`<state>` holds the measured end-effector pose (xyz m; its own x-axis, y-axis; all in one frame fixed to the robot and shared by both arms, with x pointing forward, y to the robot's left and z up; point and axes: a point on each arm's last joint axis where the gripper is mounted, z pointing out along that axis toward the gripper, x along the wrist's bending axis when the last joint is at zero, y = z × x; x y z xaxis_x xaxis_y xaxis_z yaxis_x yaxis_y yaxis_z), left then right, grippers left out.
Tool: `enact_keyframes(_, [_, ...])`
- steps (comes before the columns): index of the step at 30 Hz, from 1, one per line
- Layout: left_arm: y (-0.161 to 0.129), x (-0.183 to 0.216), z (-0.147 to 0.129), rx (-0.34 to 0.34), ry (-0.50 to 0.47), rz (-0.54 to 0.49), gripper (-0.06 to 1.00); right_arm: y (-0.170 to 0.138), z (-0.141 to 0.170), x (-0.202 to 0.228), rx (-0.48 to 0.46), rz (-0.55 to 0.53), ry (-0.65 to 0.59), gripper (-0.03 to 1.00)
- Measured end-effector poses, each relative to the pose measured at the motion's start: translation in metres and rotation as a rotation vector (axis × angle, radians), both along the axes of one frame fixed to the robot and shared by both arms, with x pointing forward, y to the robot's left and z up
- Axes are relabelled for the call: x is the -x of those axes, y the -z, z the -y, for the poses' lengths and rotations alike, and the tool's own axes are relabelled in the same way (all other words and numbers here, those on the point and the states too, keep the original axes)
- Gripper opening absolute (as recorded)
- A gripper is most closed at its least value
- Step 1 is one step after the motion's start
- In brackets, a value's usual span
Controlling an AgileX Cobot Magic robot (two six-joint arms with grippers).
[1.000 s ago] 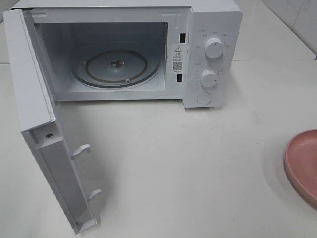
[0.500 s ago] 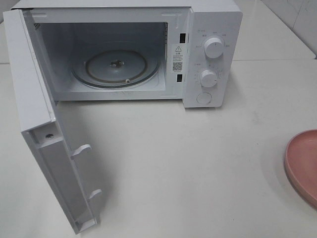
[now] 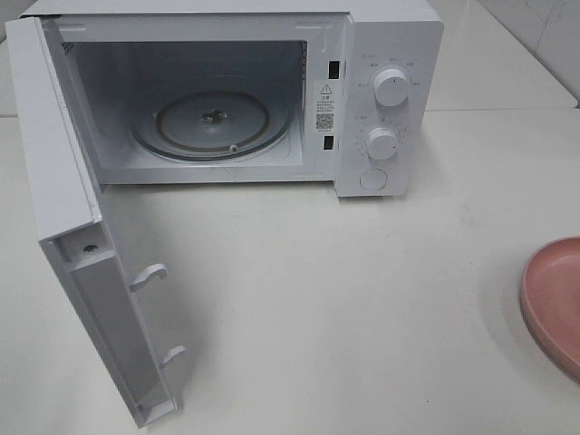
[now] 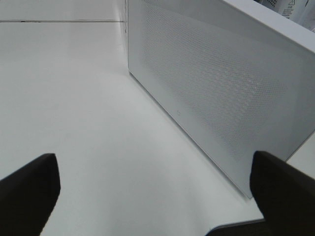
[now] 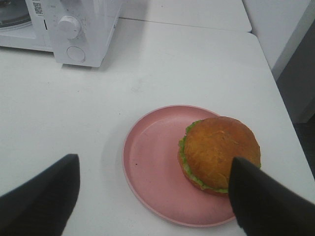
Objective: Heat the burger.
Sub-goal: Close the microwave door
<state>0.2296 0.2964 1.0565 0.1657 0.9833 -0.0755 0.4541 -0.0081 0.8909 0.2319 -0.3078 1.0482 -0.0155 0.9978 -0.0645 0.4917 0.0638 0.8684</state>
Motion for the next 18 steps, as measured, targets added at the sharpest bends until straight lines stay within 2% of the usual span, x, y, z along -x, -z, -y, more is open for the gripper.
enact_keyframes(18, [0.0000, 0.0000, 0.0000, 0.000, 0.000, 0.000, 0.96, 0.0000, -0.0001, 0.0000, -0.001, 0.000, 0.001, 0.76])
